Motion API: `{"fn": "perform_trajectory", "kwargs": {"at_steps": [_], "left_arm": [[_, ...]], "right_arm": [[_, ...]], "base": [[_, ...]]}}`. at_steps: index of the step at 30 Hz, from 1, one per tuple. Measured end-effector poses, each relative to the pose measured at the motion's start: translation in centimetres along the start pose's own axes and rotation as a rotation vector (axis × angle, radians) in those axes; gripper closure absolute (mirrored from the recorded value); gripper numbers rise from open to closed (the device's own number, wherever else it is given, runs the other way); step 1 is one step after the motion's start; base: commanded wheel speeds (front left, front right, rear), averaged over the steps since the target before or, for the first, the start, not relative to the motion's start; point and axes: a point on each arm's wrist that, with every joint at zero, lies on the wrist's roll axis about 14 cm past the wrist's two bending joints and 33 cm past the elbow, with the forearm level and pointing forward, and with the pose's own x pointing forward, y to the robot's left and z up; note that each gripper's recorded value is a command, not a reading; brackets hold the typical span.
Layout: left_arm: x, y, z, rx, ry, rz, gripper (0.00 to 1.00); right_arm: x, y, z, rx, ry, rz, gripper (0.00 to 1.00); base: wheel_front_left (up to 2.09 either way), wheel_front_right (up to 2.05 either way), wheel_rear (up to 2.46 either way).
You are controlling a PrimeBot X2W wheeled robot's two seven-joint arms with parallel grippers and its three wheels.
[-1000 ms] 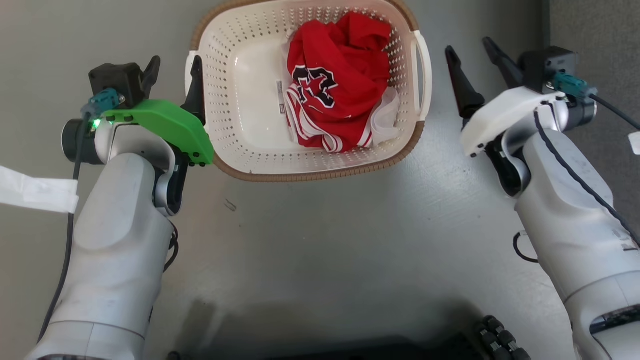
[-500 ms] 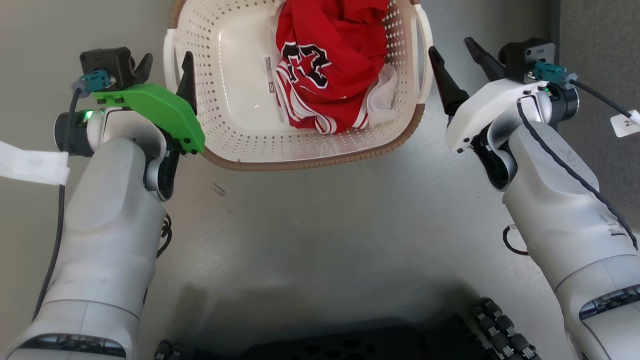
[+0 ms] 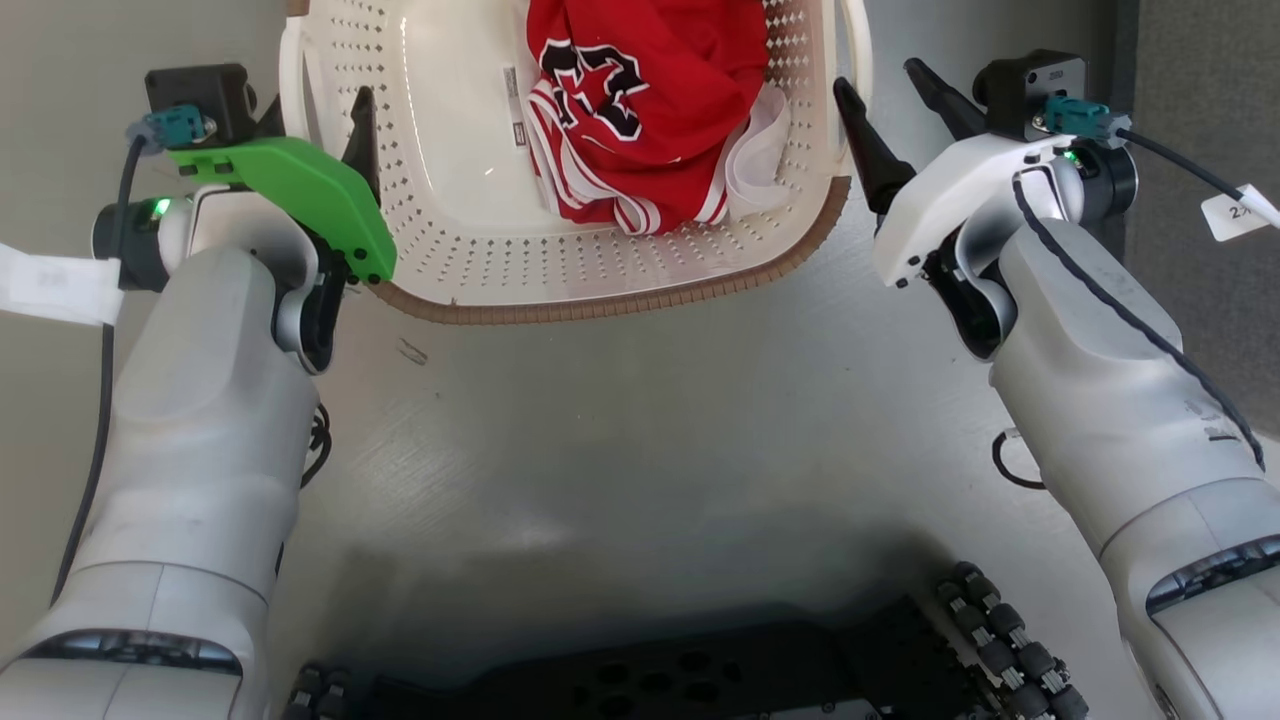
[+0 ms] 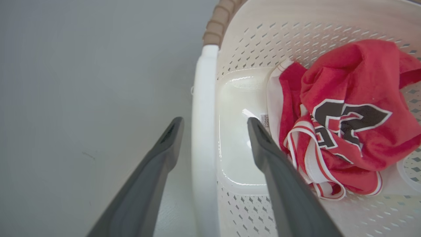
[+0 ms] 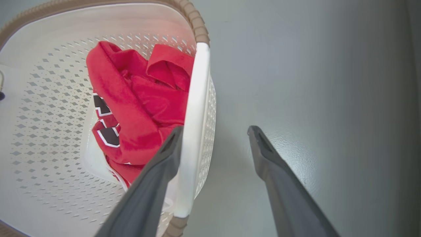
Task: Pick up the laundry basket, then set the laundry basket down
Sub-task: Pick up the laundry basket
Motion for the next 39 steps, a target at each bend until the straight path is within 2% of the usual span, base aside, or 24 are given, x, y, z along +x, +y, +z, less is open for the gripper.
{"fn": "perform_trajectory", "kwargs": {"at_steps": [4,5,6,7,19,32,39], "left_arm": [[0.2,0.3,-0.4,-0.002,0.01,0.008,0.0],[0.3,0.5,-0.6,-0.003,0.015,0.011,0.06],[0.2,0.6,-0.8,-0.003,0.022,0.015,0.75],[0.2,0.7,-1.0,-0.003,0.028,0.018,1.0],[0.4,0.2,-1.1,-0.001,0.04,0.011,1.0],[-1.4,-1.0,-0.7,-0.013,0.072,0.003,1.0],[-2.9,-1.8,0.4,-0.021,0.072,-0.005,1.0]], "right_arm": [[0.3,0.1,-0.2,0.0,0.006,0.006,0.0],[0.4,0.1,-0.2,0.006,0.007,0.005,0.0],[0.5,0.0,-0.1,0.012,0.006,0.002,0.29],[0.5,-0.1,0.0,0.019,0.005,-0.001,1.0],[1.0,0.5,0.4,0.054,0.012,0.008,1.0],[-0.9,0.3,-0.2,0.081,0.097,-0.028,1.0],[-2.2,0.5,1.0,0.083,0.101,-0.034,1.0]], "base": [[0.0,0.0,0.0],[0.0,0.0,0.0],[0.0,0.0,0.0],[0.0,0.0,0.0],[0.0,0.0,0.0],[0.0,0.0,0.0],[0.0,0.0,0.0]]}}
